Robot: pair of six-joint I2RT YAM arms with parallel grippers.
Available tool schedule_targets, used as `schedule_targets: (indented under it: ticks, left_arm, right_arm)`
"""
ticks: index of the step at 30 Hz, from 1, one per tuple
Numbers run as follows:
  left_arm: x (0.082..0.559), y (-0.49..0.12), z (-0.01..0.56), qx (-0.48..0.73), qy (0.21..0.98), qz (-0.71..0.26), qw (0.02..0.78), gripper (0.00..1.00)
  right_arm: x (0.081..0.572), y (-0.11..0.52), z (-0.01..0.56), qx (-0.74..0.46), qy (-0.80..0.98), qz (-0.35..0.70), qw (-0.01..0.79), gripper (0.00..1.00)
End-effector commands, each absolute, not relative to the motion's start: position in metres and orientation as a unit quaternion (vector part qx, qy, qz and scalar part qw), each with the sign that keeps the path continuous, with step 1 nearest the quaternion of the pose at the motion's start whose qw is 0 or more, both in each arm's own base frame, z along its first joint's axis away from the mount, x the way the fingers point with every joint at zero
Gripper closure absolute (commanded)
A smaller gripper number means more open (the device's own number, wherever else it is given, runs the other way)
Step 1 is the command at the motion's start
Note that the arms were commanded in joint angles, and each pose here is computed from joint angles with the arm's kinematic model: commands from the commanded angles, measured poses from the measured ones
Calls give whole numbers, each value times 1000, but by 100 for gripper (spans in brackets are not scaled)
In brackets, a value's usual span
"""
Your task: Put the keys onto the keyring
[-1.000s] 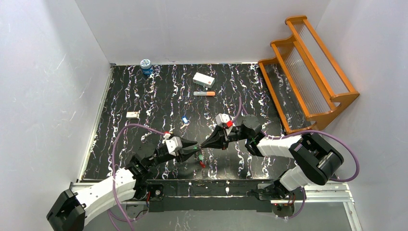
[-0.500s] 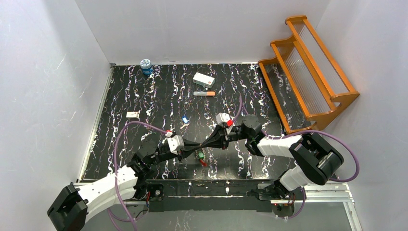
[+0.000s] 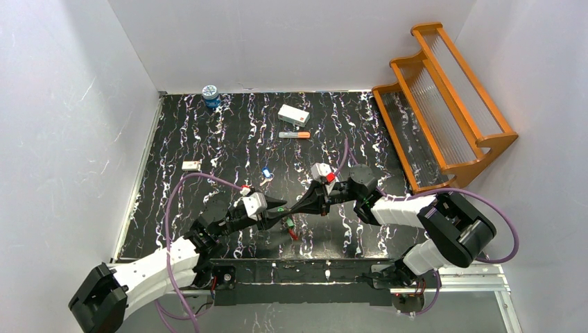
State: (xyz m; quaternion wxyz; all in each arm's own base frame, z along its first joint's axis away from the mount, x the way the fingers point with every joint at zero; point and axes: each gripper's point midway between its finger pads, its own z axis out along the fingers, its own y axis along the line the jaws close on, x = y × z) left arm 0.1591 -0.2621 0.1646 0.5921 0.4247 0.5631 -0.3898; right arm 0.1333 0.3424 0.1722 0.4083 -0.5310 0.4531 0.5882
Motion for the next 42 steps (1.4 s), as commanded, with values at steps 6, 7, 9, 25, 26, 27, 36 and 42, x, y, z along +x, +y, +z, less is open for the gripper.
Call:
schedule_targets:
  ticks: [6, 7, 9, 25, 26, 27, 36, 42]
  left_arm:
    - [167, -259, 182, 424, 555, -366, 615, 86]
    - [167, -259, 181, 425, 557, -365, 613, 82]
    - [167, -259, 180, 427, 561, -363, 608, 74]
    - [168, -262, 181, 436, 563, -362, 601, 85]
    - [168, -263, 181, 438, 562, -363, 601, 87]
    - [168, -264, 182, 437, 563, -364, 600, 89]
    - [170, -261, 181, 435, 563, -355, 607, 100]
    - [166, -256, 179, 466, 534, -333, 622, 100]
  right_arm:
    - [135, 345, 204, -547, 402, 578, 453, 99]
    - [135, 345, 204, -547, 402, 577, 454, 99]
    - [135, 345, 204, -547, 402, 578, 453, 99]
    - [136, 346, 203, -550, 404, 578, 448, 99]
    - [136, 346, 202, -549, 404, 578, 448, 99]
    - [136, 347, 201, -549, 406, 578, 447, 99]
    - [149, 343, 215, -526, 419, 546, 500, 42]
    - [163, 338, 236, -525, 426, 498, 542, 4]
